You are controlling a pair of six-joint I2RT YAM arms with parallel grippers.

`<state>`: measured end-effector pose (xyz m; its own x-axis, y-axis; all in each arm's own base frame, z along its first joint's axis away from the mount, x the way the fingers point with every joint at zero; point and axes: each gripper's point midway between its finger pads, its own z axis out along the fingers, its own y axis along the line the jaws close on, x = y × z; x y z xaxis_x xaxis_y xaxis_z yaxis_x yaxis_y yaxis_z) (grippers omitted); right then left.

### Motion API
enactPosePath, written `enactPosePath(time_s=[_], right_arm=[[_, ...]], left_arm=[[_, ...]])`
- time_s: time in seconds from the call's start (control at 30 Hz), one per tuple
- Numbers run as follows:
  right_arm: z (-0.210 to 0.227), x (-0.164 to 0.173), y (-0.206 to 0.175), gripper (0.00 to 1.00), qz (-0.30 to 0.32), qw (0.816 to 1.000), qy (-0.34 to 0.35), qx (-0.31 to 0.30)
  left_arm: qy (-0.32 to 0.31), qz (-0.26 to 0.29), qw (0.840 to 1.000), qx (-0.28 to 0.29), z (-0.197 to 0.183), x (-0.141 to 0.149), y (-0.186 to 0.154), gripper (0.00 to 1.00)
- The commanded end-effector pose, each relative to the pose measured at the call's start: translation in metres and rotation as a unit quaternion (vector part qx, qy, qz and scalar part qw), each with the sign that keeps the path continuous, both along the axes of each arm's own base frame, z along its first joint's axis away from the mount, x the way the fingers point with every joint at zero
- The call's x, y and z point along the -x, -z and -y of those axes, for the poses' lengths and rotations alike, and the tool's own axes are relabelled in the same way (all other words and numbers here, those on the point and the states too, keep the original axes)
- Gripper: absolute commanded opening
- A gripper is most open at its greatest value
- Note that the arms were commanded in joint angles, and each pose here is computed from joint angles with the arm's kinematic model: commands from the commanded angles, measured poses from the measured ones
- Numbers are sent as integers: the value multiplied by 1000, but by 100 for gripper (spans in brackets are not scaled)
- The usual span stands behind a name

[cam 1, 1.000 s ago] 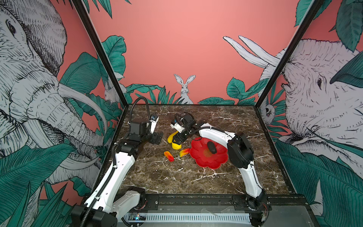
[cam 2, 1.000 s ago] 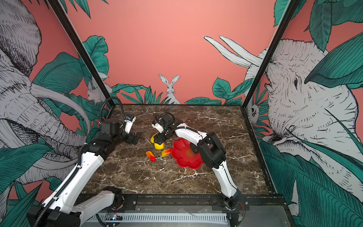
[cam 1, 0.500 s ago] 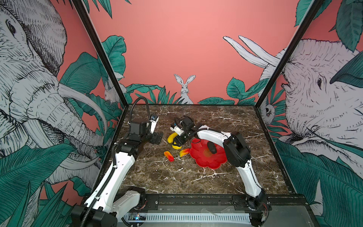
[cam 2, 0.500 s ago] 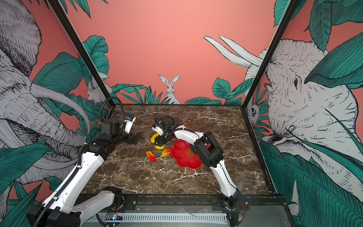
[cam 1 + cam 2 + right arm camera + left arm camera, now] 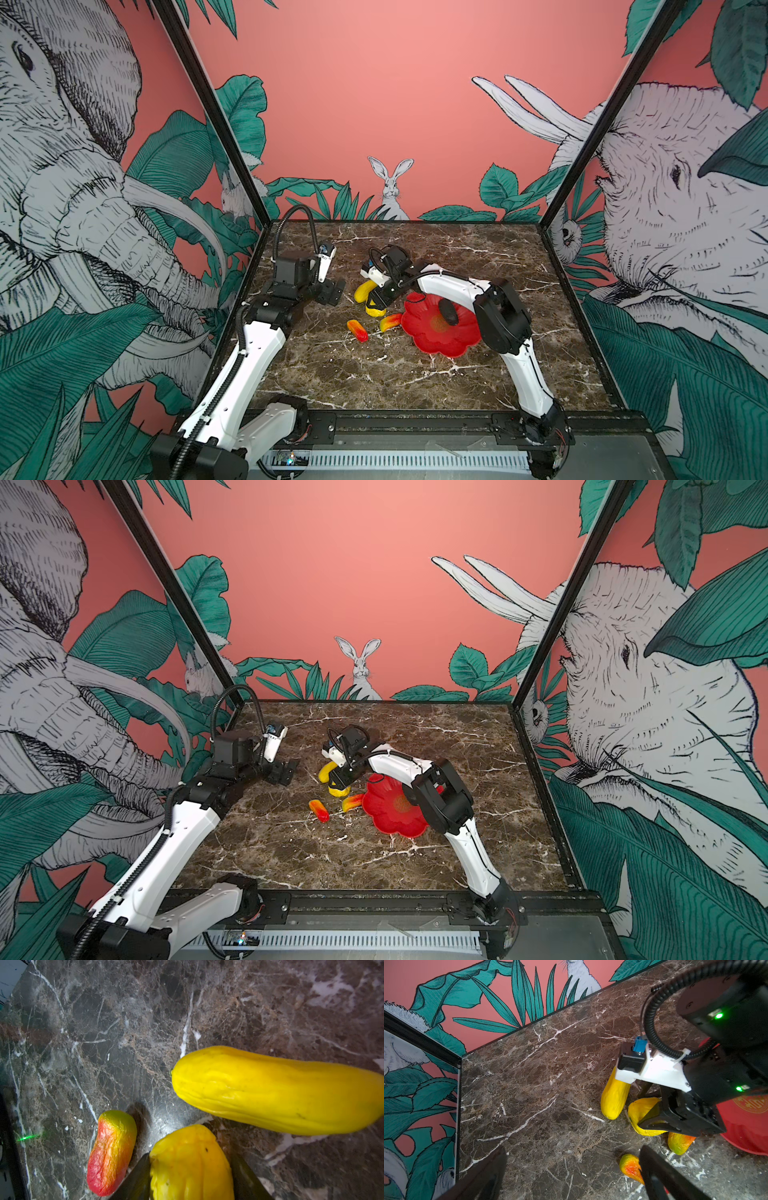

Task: Arrange fruit in a fruit bowl
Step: Pick up the fruit from the center of the table, then place the fruit in the fruit bowl.

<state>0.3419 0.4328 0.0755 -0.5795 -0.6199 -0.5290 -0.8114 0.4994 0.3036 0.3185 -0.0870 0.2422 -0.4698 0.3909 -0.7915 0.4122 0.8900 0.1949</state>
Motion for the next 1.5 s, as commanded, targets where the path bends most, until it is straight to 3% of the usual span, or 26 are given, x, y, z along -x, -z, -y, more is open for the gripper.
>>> enactPosePath(time_s=[0.0, 0.17, 0.3, 0.63, 1.07, 1.47], right_arm=[[-2, -6, -84, 27, 68, 996, -9, -53], [27, -8, -126, 26, 100, 993, 12, -66], [69, -8, -137, 24, 118, 991, 43, -38], [166, 13, -97, 23, 97, 985, 128, 57], [190, 19, -18, 21, 47, 979, 164, 108], [175, 4, 3, 23, 44, 981, 164, 96]], left_arm=[[1, 2, 1000, -10, -3, 3, -3, 100], [1, 1, 1000, -11, -3, 3, -2, 100], [1, 1, 1000, -11, -3, 3, -2, 100], [2, -1, 1000, -9, -3, 3, -1, 100], [4, -2, 1000, -5, -1, 3, -1, 100], [5, -1, 1000, -4, -1, 5, -2, 100]])
